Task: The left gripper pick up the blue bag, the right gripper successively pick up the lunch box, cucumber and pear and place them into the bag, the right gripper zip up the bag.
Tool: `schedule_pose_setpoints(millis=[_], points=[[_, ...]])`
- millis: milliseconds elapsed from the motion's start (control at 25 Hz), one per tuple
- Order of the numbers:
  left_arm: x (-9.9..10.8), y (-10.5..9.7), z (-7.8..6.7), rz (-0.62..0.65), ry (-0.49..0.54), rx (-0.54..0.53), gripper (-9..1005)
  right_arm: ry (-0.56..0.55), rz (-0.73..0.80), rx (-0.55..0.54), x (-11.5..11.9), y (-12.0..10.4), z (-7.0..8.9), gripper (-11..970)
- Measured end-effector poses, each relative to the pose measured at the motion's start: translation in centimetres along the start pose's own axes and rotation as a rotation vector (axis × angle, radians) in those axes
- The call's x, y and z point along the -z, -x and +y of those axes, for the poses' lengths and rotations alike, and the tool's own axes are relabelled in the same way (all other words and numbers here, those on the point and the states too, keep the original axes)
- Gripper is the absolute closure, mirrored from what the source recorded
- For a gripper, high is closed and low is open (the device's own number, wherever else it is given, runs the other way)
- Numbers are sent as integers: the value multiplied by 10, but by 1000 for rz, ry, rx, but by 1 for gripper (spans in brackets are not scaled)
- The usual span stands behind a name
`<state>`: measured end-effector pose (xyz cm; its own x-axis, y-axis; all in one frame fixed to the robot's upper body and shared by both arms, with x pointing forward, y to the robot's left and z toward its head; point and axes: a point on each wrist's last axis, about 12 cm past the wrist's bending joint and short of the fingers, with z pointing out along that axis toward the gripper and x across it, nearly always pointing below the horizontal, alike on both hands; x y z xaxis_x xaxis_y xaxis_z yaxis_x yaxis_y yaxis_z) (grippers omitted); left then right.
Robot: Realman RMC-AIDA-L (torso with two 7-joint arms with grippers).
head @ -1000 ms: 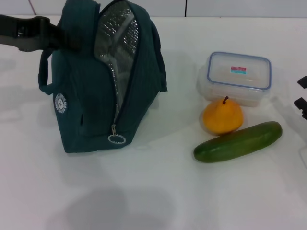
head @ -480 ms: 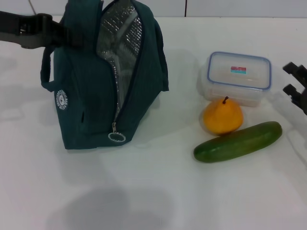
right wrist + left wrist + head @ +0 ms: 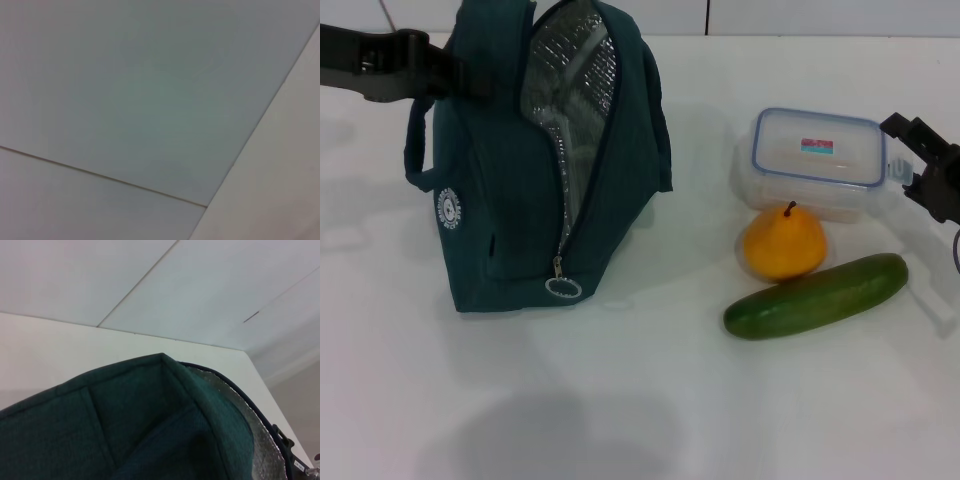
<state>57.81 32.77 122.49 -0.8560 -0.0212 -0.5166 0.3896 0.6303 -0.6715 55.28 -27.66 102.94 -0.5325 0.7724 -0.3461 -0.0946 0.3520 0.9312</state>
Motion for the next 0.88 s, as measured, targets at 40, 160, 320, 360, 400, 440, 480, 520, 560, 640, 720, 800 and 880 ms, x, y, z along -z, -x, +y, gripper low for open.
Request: schedule_pose_setpoints(millis=[40,160,320,360,400,440,480,520,560,640,720,800,880], points=[[0,0,0,0,0,0,954,0,1,1,-1,0,0,103],[0,0,0,1,1,-2,954,6,2,4,-2,1,2,105],[0,1,0,1,1,-2,954,20,5,10,-4,1,5,104],[0,1,0,1,1,-2,954,22,6,12,-5,1,5,105],[0,1,0,2,0,-2,954,24,7,13,-5,2,6,106],[0,1,0,2,0,-2,954,26,9,15,-6,2,6,106],[0,0,0,2,0,-2,954,27,13,17,-7,1,7,107],[0,0,0,3,0,-2,954,28,16,19,-7,1,7,108],[0,0,0,3,0,-2,954,29,19,20,-8,1,7,109],[0,0,0,3,0,-2,954,29,21,21,-8,0,8,110],[0,0,-1,3,-1,-2,954,28,21,21,-8,0,7,112],[0,0,-1,4,-2,-2,954,27,21,23,-7,0,7,114],[0,0,0,5,-2,-2,954,26,20,24,-7,0,7,115]])
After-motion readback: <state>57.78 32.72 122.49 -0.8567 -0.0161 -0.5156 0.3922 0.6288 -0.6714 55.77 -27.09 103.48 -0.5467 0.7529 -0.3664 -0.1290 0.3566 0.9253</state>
